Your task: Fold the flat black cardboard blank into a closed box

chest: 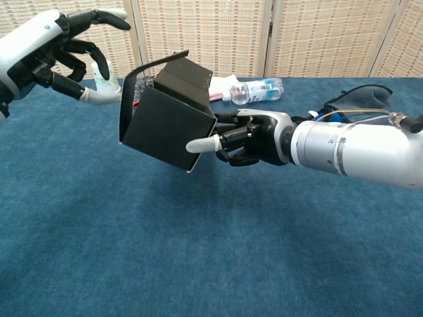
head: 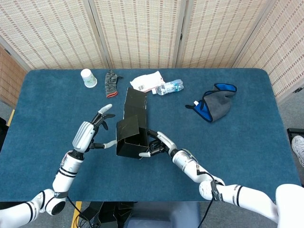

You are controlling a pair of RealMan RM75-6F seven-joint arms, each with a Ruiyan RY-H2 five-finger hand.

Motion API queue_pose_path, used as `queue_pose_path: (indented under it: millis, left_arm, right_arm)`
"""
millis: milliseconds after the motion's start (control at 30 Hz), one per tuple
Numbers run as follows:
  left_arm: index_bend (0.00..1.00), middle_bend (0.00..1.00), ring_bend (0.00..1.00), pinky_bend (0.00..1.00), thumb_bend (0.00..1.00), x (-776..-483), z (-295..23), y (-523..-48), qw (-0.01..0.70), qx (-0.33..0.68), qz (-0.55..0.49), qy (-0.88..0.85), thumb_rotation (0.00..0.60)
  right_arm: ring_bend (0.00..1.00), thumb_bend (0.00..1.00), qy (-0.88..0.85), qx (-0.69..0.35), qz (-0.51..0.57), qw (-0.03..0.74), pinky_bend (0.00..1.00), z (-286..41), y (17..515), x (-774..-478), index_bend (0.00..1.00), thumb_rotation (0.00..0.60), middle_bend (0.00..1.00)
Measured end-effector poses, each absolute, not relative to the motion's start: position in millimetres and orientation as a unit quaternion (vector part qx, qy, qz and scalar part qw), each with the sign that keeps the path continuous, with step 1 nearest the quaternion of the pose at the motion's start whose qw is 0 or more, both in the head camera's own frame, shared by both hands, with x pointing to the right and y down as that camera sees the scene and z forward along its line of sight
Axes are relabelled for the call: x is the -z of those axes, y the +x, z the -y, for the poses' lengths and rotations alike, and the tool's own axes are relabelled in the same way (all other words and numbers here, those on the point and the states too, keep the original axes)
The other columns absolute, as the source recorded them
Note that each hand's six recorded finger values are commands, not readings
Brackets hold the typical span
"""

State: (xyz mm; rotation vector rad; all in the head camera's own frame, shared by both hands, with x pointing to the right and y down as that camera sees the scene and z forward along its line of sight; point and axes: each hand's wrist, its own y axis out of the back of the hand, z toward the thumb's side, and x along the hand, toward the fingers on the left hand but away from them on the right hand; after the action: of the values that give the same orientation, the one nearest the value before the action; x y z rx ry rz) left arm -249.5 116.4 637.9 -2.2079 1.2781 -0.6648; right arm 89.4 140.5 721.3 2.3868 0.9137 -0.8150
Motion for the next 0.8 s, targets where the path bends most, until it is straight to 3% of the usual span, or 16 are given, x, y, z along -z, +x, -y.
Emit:
queue_pose_path:
  millis: [800]
  left_arm:
    - [0.39,0.27,0.55,0.88,0.04,-684,-154,-246,0.284,0.24,-0.37,-0.852,0.6]
  right_arm:
    - [0.75,0.24,0.877,0.375,-0.287,0.094,1.0,-147,85,-751,0.34,0.6,0.4]
